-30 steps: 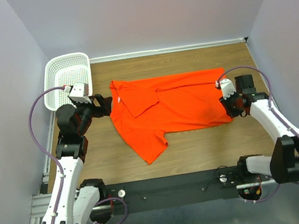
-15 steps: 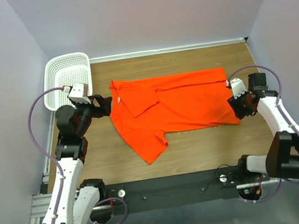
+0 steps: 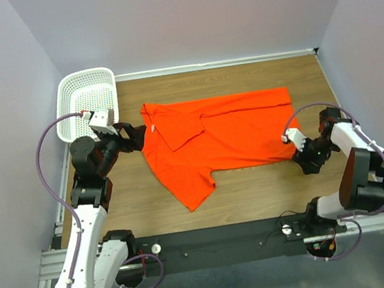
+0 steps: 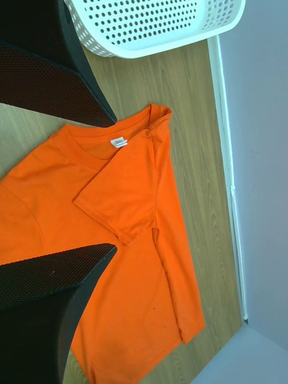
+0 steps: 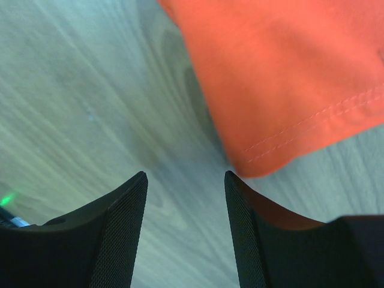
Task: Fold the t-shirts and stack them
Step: Fold the tshirt
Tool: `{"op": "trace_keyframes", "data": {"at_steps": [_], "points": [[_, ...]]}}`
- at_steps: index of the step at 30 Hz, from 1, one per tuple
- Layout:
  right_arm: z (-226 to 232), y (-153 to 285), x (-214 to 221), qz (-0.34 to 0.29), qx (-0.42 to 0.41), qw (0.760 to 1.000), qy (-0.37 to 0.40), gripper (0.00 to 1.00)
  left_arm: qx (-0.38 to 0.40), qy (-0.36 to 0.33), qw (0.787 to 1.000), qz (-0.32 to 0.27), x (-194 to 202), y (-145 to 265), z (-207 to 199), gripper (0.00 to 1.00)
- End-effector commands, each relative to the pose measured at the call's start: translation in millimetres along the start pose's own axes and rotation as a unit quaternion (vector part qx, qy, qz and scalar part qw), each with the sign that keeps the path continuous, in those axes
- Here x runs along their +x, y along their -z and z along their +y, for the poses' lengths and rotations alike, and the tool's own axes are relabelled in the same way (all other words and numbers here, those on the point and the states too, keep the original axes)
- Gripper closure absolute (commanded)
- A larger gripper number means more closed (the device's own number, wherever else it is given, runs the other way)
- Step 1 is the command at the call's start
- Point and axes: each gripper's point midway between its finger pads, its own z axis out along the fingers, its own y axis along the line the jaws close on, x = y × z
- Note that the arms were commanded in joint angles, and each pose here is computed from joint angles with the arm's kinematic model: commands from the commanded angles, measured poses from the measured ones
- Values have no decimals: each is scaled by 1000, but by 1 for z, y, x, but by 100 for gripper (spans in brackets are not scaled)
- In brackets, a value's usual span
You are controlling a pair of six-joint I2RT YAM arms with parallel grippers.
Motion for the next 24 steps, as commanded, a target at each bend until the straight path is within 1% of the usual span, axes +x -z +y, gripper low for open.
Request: {"op": "trace_keyframes", "data": {"at_steps": [1, 8, 15, 18, 21, 22, 24], "points": [[-28, -4, -11, -19, 23, 999, 31, 39, 21, -16, 999, -23, -18, 4, -9, 14], [-42, -10, -14, -28, 44, 998, 24, 42, 31, -14, 999, -21, -17, 3, -13, 14], [-55, -13, -18, -37, 62, 997, 2, 47, 32, -14, 999, -22, -17, 3, -13, 14], [-55, -13, -22, -47, 59, 997, -7, 53, 34, -13, 999, -22, -17, 3, -14, 14], [-56, -12, -26, -56, 57, 997, -16, 63, 32, -13, 999, -19, -15, 2, -13, 14], [-57, -12, -28, -60, 59, 996, -21, 72, 32, -12, 999, -19, -15, 2, -13, 14], [-56, -11, -30, -66, 56, 996, -26, 82, 34, -12, 999, -17, -14, 2, -13, 14]]}}
